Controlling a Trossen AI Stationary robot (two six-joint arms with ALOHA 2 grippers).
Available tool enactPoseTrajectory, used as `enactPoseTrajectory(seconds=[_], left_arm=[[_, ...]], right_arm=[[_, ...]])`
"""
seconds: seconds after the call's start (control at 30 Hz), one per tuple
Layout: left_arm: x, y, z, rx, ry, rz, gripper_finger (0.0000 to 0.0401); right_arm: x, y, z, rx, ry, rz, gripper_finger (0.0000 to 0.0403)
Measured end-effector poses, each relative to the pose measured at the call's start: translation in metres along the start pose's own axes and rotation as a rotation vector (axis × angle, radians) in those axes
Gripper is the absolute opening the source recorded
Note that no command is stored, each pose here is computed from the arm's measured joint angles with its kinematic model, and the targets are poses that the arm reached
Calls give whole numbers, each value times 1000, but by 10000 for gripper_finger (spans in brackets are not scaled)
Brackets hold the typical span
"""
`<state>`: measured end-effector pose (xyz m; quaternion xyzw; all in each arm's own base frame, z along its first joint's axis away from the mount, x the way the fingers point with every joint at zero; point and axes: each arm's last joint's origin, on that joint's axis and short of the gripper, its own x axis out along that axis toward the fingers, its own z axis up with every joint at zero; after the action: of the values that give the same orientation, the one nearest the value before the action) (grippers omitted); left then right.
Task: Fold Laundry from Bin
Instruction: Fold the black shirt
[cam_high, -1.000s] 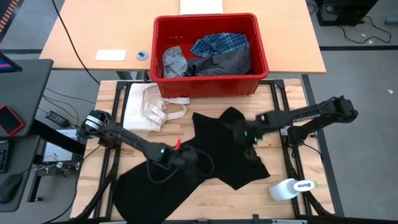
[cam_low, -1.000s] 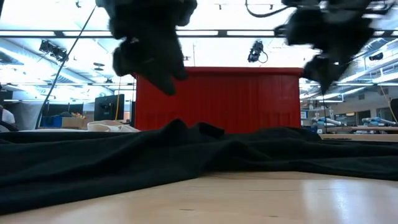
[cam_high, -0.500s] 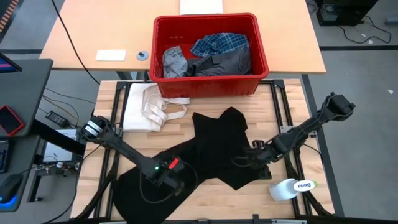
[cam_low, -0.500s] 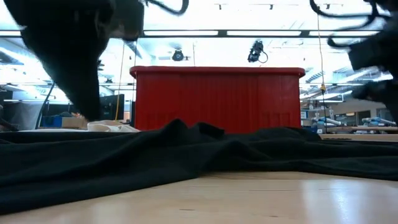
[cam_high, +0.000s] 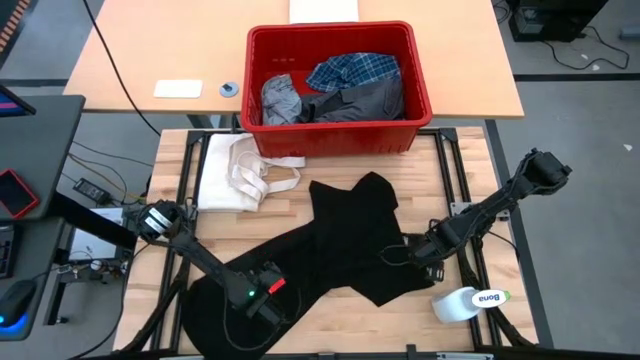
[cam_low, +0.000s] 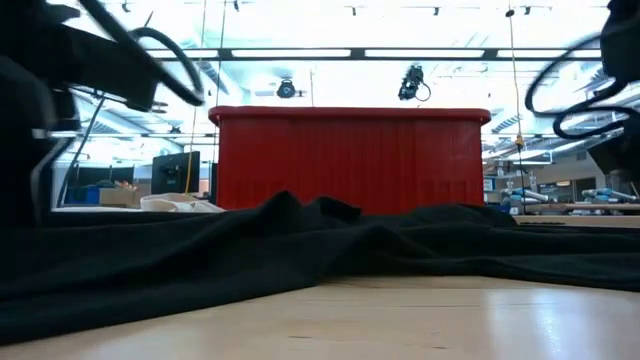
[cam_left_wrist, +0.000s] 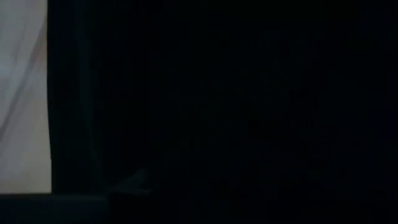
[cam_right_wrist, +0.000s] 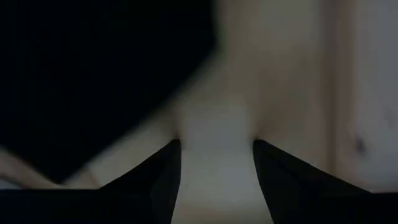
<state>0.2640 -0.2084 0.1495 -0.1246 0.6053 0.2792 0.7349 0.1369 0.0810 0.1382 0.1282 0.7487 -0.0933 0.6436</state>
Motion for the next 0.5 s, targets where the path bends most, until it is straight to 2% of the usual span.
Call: enactPoseTrajectory(seconds=[0.13, 0.27, 0.4, 0.5], left_arm=[[-2, 2, -7, -42, 7, 31, 189], [-3, 2, -12, -60, 7, 40, 189], [-4, 1, -13, -57, 6, 39, 189], [-4, 2, -13, -61, 5, 39, 189]], right_arm=[[-16, -2, -4, 34, 59, -78, 208], [-41, 18, 7, -95, -161, 37, 205], [-47, 43, 22, -257, -414, 194, 200], [-29, 49, 31, -271, -412, 192, 192]])
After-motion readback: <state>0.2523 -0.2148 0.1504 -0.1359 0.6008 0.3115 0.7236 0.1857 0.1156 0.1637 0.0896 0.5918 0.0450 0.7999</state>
